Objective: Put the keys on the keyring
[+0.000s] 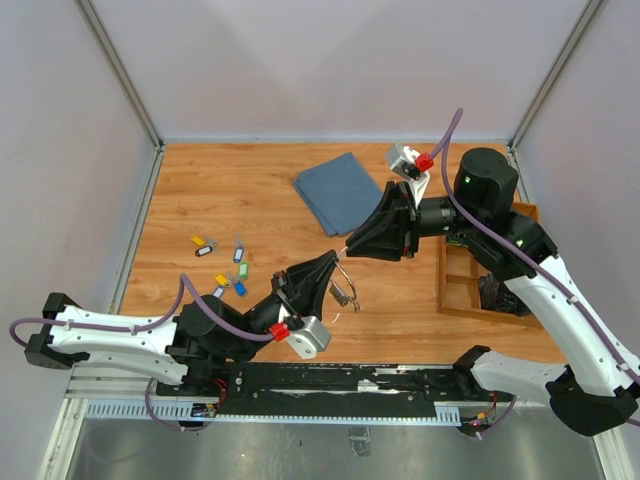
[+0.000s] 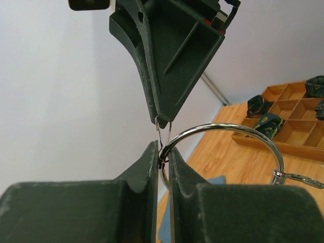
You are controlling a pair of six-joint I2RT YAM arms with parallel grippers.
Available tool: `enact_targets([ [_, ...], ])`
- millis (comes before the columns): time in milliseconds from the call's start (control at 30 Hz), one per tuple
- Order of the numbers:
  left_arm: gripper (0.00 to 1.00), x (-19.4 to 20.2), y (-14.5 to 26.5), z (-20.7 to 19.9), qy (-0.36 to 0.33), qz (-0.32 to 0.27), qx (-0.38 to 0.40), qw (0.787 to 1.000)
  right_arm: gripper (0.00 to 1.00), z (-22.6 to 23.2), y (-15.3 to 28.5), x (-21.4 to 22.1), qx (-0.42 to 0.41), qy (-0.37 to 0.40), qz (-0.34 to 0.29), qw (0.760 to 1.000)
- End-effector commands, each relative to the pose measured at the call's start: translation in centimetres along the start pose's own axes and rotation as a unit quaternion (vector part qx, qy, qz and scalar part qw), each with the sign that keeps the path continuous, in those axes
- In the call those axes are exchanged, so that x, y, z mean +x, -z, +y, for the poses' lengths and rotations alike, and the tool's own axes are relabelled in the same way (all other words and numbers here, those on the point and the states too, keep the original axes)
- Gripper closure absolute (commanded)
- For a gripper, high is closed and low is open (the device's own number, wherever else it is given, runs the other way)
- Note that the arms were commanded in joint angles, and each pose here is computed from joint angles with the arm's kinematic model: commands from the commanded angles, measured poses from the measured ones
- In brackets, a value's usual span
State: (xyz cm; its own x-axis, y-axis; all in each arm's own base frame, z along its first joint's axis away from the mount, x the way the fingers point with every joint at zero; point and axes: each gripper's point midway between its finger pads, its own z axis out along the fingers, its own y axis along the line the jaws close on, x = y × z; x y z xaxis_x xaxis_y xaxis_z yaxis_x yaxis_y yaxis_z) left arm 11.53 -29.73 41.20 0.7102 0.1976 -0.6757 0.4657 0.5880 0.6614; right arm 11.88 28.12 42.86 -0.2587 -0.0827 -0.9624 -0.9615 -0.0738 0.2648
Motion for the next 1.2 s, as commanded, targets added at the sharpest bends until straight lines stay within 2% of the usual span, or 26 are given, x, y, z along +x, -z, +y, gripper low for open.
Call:
enact_targets([
  [0, 0.99, -0.6, 0.1, 1.0, 0.013, -0.013, -0.022, 1.000, 0.77, 1.1, -0.4, 0.0, -0.035, 0.003, 0.001, 0.999],
  [233, 0.99, -0.6, 0.2, 1.0, 0.013, -0.013, -0.023, 1.000, 0.82, 1.2, -0.8, 0.3, -0.046, -0.010, 0.011, 0.999],
  [367, 0.99, -0.6, 0.2, 0.9, 0.012, -0.013, -0.021, 1.000, 0.97, 1.2, -0.9, 0.2, -0.046, -0.007, 0.012, 0.999],
  [433, 0.99, -0.5, 0.2, 0.9, 0.012, -0.013, -0.022, 1.000, 1.00, 1.3, -0.8, -0.1, -0.045, 0.005, 0.011, 0.999],
  [500, 0.93, -0.5, 0.1, 0.8, 0.006, -0.012, -0.021, 1.000, 1.00, 1.2, -0.7, -0.5, -0.037, 0.019, 0.011, 0.999],
  [700, 0.59, 0.1, -0.3, 0.7, -0.012, 0.011, -0.026, 1.000, 1.00, -0.6, 0.4, -1.2, 0.048, 0.068, 0.008, 0.997],
  [867, 0.47, 1.6, -0.2, 0.4, 0.010, 0.058, -0.031, 0.998, 1.00, -2.2, 1.9, -1.0, 0.124, 0.113, 0.001, 0.986],
  [900, 0.39, 1.8, -0.1, 0.5, 0.017, 0.065, -0.034, 0.997, 1.00, -2.5, 2.1, -0.8, 0.135, 0.118, 0.004, 0.984],
  [967, 0.35, 1.9, 0.0, 0.8, 0.029, 0.074, -0.039, 0.996, 1.00, -3.3, 2.5, -0.3, 0.157, 0.126, 0.012, 0.979],
  [1167, 0.33, 1.5, 0.3, 2.1, 0.059, 0.076, -0.058, 0.994, 1.00, -4.7, 3.5, 0.5, 0.203, 0.143, 0.024, 0.968],
])
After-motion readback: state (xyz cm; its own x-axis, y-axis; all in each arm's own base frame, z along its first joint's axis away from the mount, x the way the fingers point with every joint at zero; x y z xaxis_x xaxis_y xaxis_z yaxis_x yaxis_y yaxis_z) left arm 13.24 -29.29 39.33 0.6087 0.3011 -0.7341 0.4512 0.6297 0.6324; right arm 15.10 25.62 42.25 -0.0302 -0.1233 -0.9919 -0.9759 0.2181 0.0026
